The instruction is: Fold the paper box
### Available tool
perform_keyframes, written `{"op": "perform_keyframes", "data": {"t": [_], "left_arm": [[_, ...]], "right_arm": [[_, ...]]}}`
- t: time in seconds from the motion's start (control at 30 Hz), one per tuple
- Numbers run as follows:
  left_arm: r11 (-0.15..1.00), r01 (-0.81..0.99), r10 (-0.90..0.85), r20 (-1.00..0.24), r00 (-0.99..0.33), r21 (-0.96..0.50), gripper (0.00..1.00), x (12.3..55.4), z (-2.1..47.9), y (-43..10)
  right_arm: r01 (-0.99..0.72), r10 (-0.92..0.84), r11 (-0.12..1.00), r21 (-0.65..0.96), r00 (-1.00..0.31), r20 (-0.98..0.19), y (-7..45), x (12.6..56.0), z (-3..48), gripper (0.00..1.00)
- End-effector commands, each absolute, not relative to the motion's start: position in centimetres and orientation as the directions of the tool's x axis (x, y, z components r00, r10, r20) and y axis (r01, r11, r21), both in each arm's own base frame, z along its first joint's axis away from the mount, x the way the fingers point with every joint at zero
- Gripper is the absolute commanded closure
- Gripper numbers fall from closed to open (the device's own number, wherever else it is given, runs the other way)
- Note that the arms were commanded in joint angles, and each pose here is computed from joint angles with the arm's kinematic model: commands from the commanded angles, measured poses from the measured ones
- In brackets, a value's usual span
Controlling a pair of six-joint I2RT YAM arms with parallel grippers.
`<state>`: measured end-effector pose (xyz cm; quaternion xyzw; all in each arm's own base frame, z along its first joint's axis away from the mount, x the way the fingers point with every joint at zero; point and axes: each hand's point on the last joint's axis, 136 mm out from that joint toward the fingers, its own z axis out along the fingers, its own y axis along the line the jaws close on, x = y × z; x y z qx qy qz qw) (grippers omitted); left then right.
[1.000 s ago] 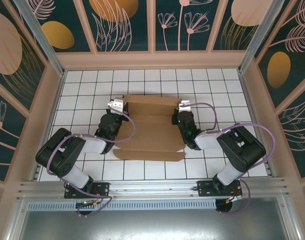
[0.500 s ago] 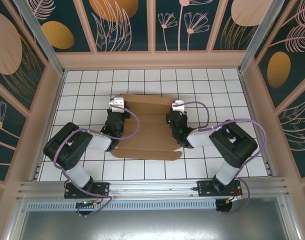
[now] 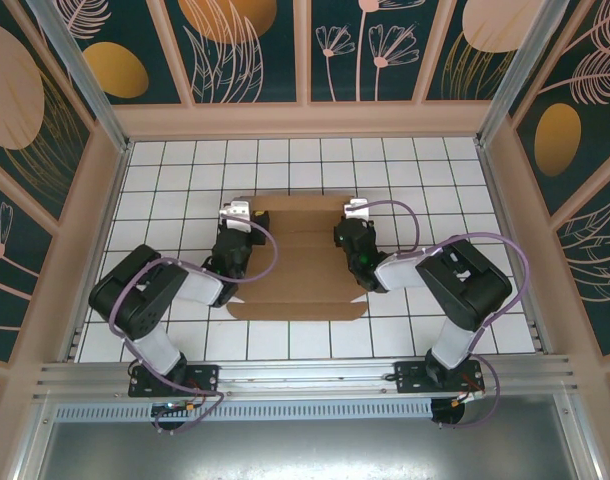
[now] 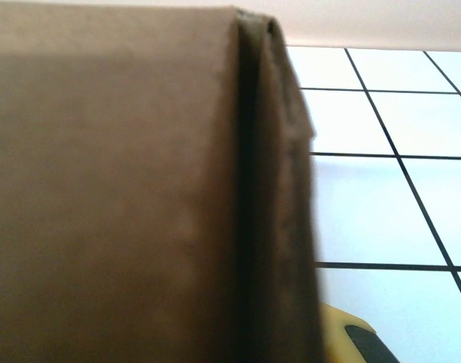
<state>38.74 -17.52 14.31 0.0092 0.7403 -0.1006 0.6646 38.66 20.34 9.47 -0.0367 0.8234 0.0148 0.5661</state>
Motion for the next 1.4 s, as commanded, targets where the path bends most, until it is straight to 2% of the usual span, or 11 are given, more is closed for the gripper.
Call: {"op": "perform_keyframes", "data": {"t": [0.0,0.17,0.27,0.53,0.77,0.83,0.9,1.03,1.2,1.37], "left_arm": [[0.942,0.232,-0.211,-0.965,-0.154,-0.243,0.35,37.0,15.1,-18.9],[0.936,0.224,-0.231,-0.953,-0.197,-0.273,0.23,35.8,15.3,-18.2],[0.925,0.244,-0.238,-0.946,-0.221,-0.290,0.20,35.2,15.5,-18.3],[0.918,0.250,-0.247,-0.938,-0.242,-0.307,0.21,33.9,16.7,-17.7],[0.942,0.038,-0.317,-0.920,-0.229,-0.334,0.27,33.7,20.1,-13.8],[0.942,-0.019,-0.330,-0.911,-0.247,-0.336,0.20,34.0,21.2,-13.2],[0.952,-0.002,-0.292,-0.909,-0.296,-0.305,0.13,34.8,22.2,-13.7],[0.923,0.077,-0.316,-0.857,-0.408,-0.377,0.08,36.9,21.9,-14.6],[0.893,0.194,-0.266,-0.824,-0.501,-0.406,0.09,38.0,20.7,-17.2],[0.923,0.099,-0.259,-0.793,-0.552,-0.371,0.16,38.5,17.5,-16.1]], "right_arm": [[-0.097,-0.039,0.995,-0.007,-0.336,-0.941,20.5,38.7,9.8,1.00],[-0.092,-0.032,0.996,-0.003,-0.323,-0.946,20.3,38.6,10.0,1.00],[-0.086,-0.029,0.996,-0.002,-0.318,-0.948,20.1,38.7,10.2,1.00],[-0.092,-0.035,0.996,-0.006,-0.318,-0.947,20.3,39.1,10.0,1.00],[-0.108,-0.043,0.994,-0.008,-0.322,-0.946,20.2,38.9,9.6,1.00],[-0.114,-0.047,0.993,-0.011,-0.324,-0.945,20.3,38.9,9.5,1.00],[-0.123,-0.051,0.992,-0.011,-0.326,-0.944,20.4,38.8,9.4,1.00],[-0.129,-0.052,0.992,-0.010,-0.326,-0.944,20.6,38.8,9.4,1.00],[-0.134,-0.054,0.991,-0.010,-0.330,-0.943,20.7,38.8,9.4,1.00],[-0.131,-0.056,0.991,-0.013,-0.328,-0.943,20.6,38.9,9.6,1.00]]}}
